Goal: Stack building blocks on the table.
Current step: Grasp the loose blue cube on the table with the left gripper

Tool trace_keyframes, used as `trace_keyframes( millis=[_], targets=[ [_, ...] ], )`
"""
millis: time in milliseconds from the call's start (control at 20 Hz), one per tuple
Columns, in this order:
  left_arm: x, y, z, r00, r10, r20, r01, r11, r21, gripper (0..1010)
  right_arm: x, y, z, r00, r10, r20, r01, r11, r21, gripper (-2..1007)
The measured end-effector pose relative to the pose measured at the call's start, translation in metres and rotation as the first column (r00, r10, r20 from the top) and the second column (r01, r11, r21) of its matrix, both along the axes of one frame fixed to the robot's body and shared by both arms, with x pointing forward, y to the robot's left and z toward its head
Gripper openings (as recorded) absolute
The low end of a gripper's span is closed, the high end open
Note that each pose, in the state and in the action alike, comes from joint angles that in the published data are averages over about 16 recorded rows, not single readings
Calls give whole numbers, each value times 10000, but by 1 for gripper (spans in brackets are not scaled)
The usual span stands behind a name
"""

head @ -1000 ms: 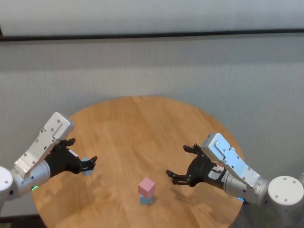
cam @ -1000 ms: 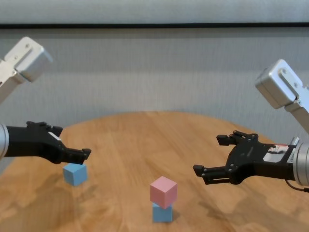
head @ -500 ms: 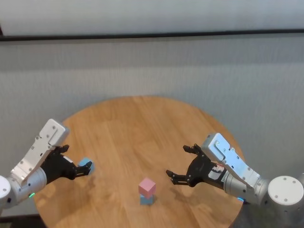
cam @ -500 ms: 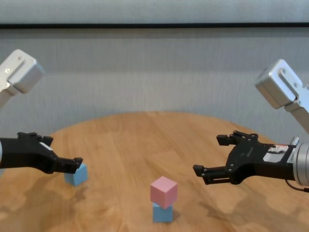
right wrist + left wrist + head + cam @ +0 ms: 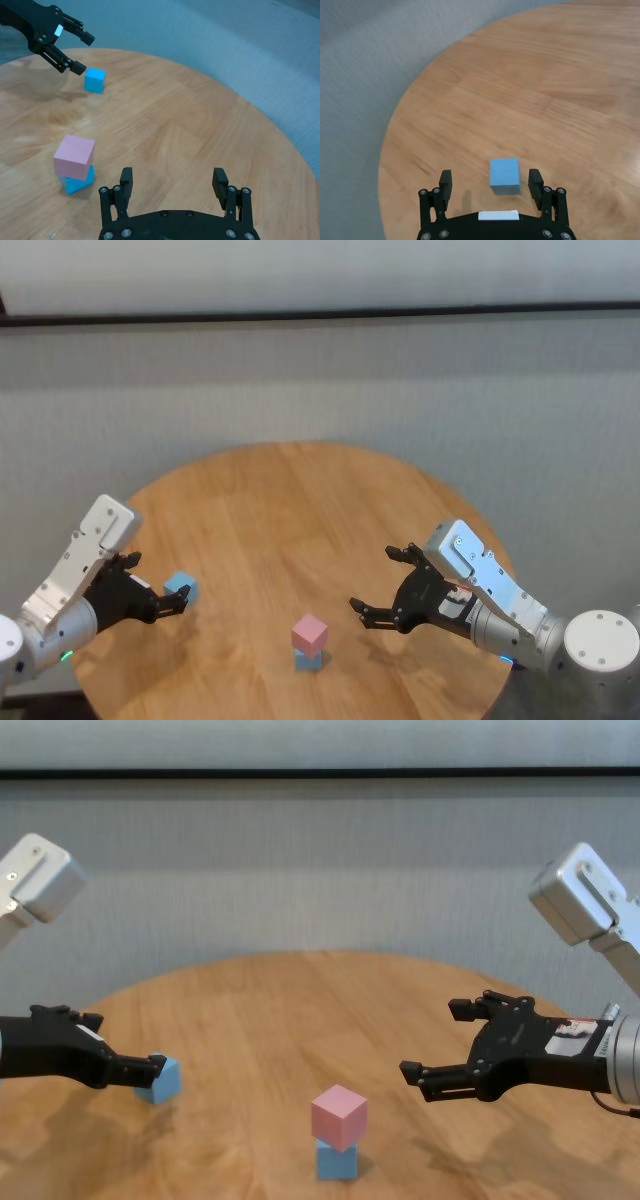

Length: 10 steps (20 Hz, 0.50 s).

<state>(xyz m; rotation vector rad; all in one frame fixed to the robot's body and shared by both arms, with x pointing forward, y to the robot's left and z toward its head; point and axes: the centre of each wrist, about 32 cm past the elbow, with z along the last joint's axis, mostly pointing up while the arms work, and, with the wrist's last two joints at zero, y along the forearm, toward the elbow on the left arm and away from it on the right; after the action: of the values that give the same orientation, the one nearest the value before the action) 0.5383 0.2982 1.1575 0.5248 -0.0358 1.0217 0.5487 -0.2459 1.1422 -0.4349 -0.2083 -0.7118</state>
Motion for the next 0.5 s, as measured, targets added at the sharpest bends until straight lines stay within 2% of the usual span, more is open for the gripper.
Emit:
trace_keyframes(
  millis=[500],
  targets=[
    [15,-32,-47,9995,-113,-280,107,9997,-224,1002,0,0,0,10000,0,0,0,10000,0,1001]
  ],
)
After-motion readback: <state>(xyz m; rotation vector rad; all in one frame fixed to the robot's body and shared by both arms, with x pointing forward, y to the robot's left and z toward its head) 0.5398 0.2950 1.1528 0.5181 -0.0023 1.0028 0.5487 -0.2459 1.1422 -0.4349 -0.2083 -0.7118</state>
